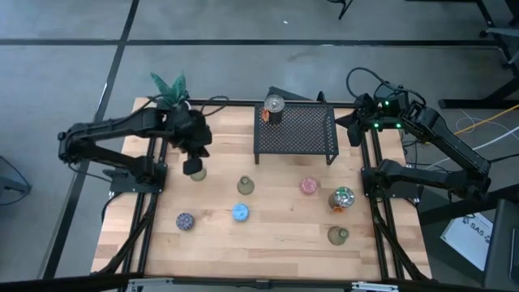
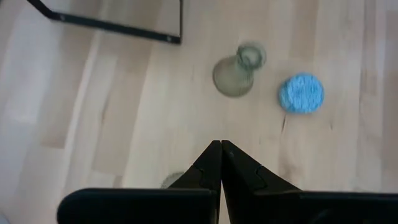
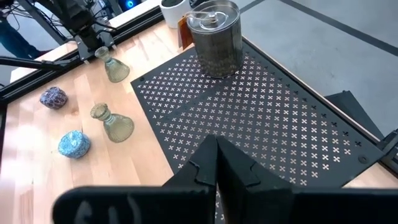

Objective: Pick & Place candle stick holders
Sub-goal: Put the left green vase candle holder on the shelf

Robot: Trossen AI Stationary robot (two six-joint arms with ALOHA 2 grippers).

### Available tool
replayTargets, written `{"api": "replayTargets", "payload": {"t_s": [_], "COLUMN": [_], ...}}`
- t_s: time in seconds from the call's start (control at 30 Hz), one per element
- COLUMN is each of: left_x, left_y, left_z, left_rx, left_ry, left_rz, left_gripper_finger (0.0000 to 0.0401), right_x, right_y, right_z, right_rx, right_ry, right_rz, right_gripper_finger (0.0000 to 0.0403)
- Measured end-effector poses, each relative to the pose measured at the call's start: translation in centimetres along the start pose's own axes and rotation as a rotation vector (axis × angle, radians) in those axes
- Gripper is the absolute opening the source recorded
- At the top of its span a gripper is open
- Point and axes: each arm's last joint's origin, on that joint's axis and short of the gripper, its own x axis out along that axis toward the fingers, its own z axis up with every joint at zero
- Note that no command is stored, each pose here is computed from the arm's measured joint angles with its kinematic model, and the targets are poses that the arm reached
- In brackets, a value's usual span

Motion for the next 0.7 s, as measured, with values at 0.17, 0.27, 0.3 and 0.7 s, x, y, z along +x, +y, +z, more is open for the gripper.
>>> {"api": "replayTargets", "payload": {"t_s": [0.17,0.27,0.3,0.7], "left_x": [1.0,1.6,1.7,2.3], "left_y": [0.0,0.1,0.1,0.2], "left_z": [-1.8,-2.8,-3.0,-5.0], "left_rx": [0.004,0.0,-0.001,0.035], "left_ry": [0.058,0.098,0.107,0.217], "left_rz": [-0.005,-0.004,-0.006,-0.004], "left_gripper_finger": [0.0008,0.0019,0.0024,0.0137], "right_x": [0.0,0.0,0.0,0.0], "right_y": [0.0,0.0,0.0,0.0], "right_z": [-0.1,-0.1,-0.1,-0.1], "right_rx": [0.003,0.003,0.004,0.041], "right_ry": [0.01,0.01,0.01,0.01], "right_rz": [-0.004,-0.004,-0.005,-0.005], "right_gripper_finger": [0.0007,0.0007,0.0007,0.0007]}}
